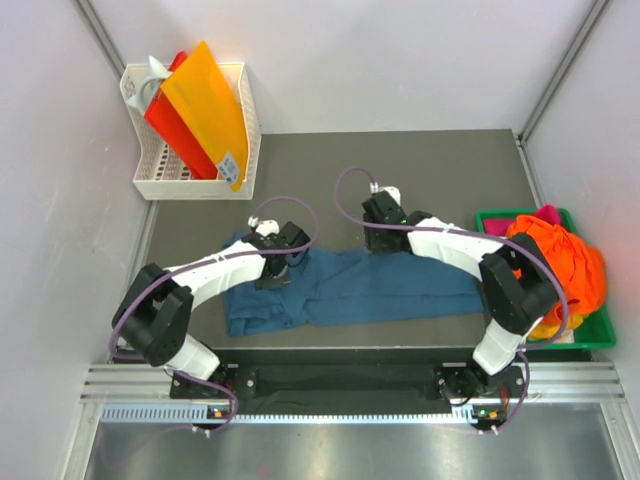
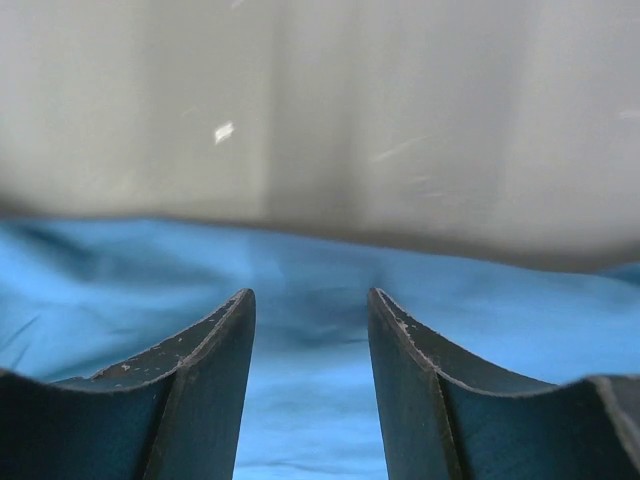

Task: Fold and stack the t-shirts
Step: Fold the other side of the tshirt into a rectangle

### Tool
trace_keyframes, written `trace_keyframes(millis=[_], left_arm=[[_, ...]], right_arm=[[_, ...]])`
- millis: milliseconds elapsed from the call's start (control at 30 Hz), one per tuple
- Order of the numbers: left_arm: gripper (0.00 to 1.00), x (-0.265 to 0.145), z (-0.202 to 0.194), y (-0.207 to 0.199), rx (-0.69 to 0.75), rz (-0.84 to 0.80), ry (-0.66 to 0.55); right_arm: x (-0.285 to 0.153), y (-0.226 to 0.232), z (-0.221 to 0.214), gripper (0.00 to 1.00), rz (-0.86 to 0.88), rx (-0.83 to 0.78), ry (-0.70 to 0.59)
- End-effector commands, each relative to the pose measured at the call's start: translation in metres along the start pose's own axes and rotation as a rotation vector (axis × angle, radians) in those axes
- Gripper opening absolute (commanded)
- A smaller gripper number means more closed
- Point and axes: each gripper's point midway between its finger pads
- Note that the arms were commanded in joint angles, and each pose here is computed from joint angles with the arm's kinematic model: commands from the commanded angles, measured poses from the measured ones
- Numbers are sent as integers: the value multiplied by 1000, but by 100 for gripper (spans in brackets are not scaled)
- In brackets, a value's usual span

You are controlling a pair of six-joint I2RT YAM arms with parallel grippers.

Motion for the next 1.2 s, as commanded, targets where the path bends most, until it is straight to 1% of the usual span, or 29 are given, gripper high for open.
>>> trace_keyframes(millis=[0, 233, 400, 567, 800, 967, 1167], left_arm=[[39, 24, 4, 3, -46, 26, 12], [38, 52, -5, 12, -83, 62, 91], [36, 69, -18, 15, -97, 85, 179], [36, 78, -19, 19, -111, 104, 205], [35, 84, 1, 22, -136, 117, 205], [35, 91, 20, 28, -157, 142, 207], [34, 101, 39, 38, -175, 182, 199]], right_arm=[[-17, -31, 18, 49, -55, 74, -78], [1, -44, -4, 48, -79, 96, -4], [13, -55, -16, 48, -93, 121, 53], [27, -74, -30, 48, -103, 173, 119], [44, -102, -33, 48, -105, 276, 181], [58, -115, -29, 48, -106, 324, 199], [70, -124, -17, 47, -118, 344, 188]])
Point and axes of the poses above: each gripper's point midway between its finger pads, its own x axis out along the fingers, its own y axis along the line the jaws close on, z = x × y, and after that the axes turned 15 degrees about -x, right-handed
